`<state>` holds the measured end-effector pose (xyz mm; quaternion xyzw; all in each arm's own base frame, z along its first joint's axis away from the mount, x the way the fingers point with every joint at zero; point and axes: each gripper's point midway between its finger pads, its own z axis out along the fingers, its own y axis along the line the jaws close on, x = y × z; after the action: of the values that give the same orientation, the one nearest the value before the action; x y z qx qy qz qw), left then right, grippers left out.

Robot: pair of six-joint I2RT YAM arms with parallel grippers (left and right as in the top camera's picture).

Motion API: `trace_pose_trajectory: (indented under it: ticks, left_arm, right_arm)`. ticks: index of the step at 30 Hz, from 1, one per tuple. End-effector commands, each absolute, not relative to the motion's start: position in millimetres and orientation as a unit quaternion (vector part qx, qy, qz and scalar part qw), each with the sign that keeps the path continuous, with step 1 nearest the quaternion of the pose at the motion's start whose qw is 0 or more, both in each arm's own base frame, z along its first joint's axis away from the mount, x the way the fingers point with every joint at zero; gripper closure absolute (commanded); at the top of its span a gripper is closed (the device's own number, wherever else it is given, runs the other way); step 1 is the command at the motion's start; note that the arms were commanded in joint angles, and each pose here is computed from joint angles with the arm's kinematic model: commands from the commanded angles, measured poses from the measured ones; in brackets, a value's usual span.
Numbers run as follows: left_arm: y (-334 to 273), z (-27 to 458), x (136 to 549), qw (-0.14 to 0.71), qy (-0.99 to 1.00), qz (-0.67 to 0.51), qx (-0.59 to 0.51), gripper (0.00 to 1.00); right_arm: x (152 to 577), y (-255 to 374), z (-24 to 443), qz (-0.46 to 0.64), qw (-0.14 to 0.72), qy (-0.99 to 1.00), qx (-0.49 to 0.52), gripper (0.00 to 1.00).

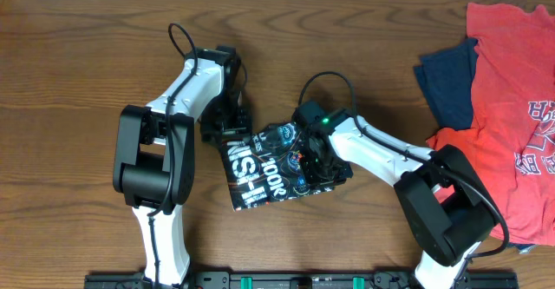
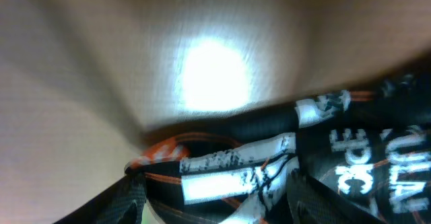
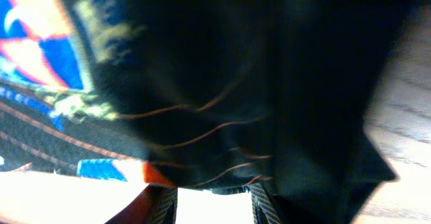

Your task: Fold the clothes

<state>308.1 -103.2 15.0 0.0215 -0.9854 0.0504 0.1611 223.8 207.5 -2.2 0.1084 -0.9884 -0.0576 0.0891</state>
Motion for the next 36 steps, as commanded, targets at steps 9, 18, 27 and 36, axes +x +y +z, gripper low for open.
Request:
trace_pose_trajectory:
  ticks: [9,18,27,36]
  left_arm:
    - [-133,42,270,0.255,-0.955,0.133,0.073,0.36]
    - [-151,66,358,0.025,-0.979,0.199,0.018,0.11]
    - [-160,29,381,-0.002,-0.974,0.215,-0.067,0.02]
    - [-203,-4,349,0.083,-0.944,0.308,-0.087,0.14]
  right_arm:
    - [368,167,18,-0.029,-0.133,-0.988,0.067,0.57]
    - [342,156,25,-0.01,-0.066,-0.996,0.064,0.5]
    - [319,144,23,0.009,-0.018,-0.998,0.064,0.48]
    - [317,143,23,0.011,-0.013,-0.998,0.064,0.48]
